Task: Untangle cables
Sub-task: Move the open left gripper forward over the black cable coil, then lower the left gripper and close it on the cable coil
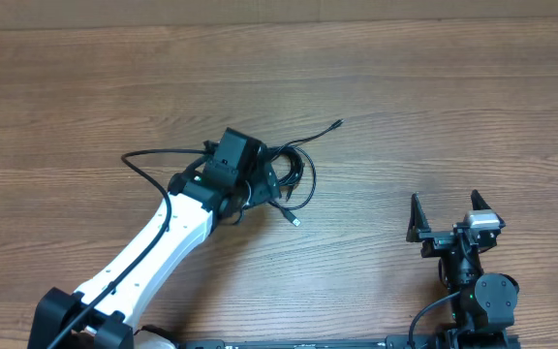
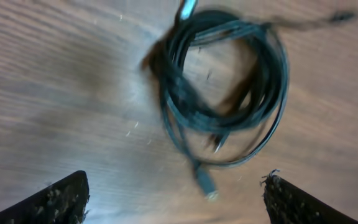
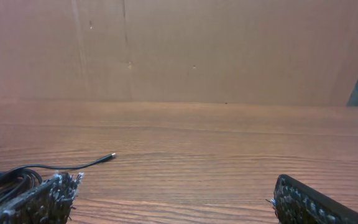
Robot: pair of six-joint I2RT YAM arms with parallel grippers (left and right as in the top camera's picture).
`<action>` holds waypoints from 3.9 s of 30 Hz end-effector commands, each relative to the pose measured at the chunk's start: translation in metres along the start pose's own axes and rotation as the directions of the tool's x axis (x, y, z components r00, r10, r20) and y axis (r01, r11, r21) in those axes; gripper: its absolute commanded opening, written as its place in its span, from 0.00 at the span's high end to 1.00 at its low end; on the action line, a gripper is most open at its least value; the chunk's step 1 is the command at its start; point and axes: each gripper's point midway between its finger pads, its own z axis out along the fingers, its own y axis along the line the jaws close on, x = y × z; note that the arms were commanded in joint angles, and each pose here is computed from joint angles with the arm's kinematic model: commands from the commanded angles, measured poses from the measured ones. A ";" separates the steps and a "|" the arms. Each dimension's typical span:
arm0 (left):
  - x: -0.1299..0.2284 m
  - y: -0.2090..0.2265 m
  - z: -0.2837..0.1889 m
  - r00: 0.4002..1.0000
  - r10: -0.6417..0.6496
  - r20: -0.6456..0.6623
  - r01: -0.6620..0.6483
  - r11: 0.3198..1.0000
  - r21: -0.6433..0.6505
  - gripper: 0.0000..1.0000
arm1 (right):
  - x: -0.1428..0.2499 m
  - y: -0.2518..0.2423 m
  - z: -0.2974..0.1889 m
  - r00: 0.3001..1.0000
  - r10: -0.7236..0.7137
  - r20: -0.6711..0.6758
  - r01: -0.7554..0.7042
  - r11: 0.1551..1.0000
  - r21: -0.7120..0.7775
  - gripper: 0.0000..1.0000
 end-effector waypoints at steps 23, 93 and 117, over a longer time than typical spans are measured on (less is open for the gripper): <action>0.039 0.030 0.071 0.976 -0.008 -0.219 -0.025 0.989 -0.146 0.96 | 0.001 0.000 0.000 1.000 -0.011 0.007 0.011 1.000 0.000 0.00; 0.045 -0.019 0.031 0.296 0.929 -0.221 -0.904 0.347 0.248 0.82 | 0.001 0.000 0.000 1.000 -0.011 0.007 0.011 1.000 0.001 0.00; 0.076 -0.009 0.050 0.310 0.930 -0.196 -0.867 0.361 0.342 0.69 | 0.001 0.000 0.000 1.000 -0.011 0.007 0.011 1.000 0.000 0.00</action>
